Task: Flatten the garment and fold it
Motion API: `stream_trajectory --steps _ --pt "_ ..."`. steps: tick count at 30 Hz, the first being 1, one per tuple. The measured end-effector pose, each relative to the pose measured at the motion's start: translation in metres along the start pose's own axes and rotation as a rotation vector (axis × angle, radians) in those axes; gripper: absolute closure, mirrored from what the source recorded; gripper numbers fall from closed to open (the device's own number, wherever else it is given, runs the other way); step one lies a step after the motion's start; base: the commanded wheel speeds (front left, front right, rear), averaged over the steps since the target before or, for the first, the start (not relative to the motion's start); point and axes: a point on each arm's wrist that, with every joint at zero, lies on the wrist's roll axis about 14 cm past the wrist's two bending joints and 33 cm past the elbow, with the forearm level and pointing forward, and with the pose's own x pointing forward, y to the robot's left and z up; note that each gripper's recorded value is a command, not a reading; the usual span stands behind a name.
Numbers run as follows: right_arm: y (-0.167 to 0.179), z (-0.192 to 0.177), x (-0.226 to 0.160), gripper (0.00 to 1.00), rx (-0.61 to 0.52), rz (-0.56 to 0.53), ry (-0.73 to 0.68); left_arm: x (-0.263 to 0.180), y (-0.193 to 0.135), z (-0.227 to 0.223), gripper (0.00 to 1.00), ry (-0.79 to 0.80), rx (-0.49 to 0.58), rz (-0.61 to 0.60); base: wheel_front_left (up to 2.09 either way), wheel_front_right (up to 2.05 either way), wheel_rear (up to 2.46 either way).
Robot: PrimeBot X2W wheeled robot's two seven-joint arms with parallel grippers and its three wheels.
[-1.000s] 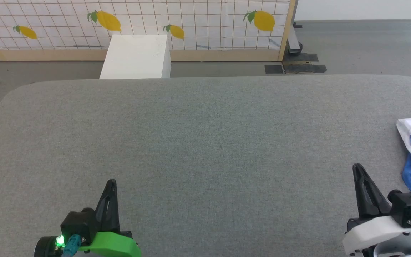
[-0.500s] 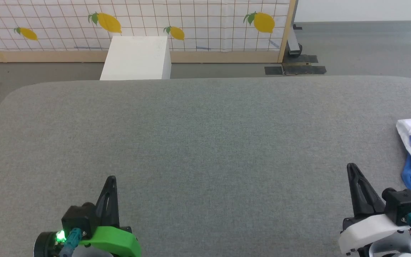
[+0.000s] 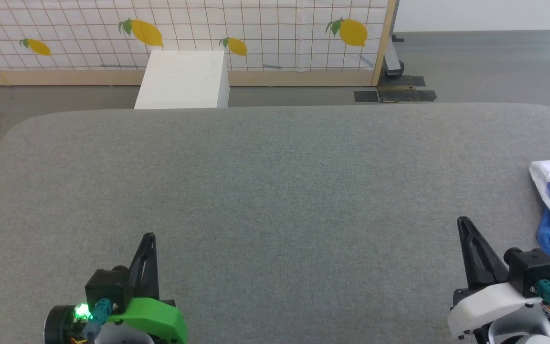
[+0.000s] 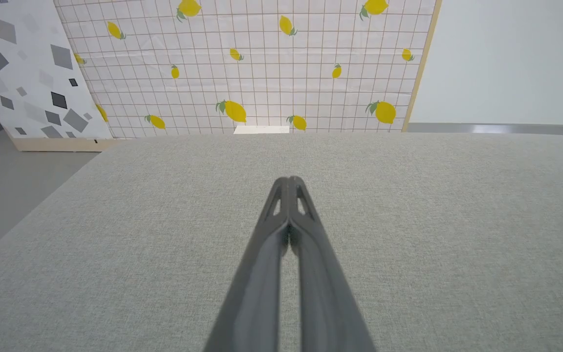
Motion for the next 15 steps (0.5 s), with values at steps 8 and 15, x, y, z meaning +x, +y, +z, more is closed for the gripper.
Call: stream_trajectory --steps 8,15 --pt "0.0039 0.0005 0.0014 1.00 -0.003 0.012 0.004 0.0033 0.0019 0.0025 1.00 0.001 0.009 0.004 0.00 0.00 0.00" --pt "0.0071 0.0024 0.0035 1.00 -0.005 0.021 0.001 0.0045 0.0021 0.0019 1.00 0.012 0.015 0.004 0.00 0.00 0.00"
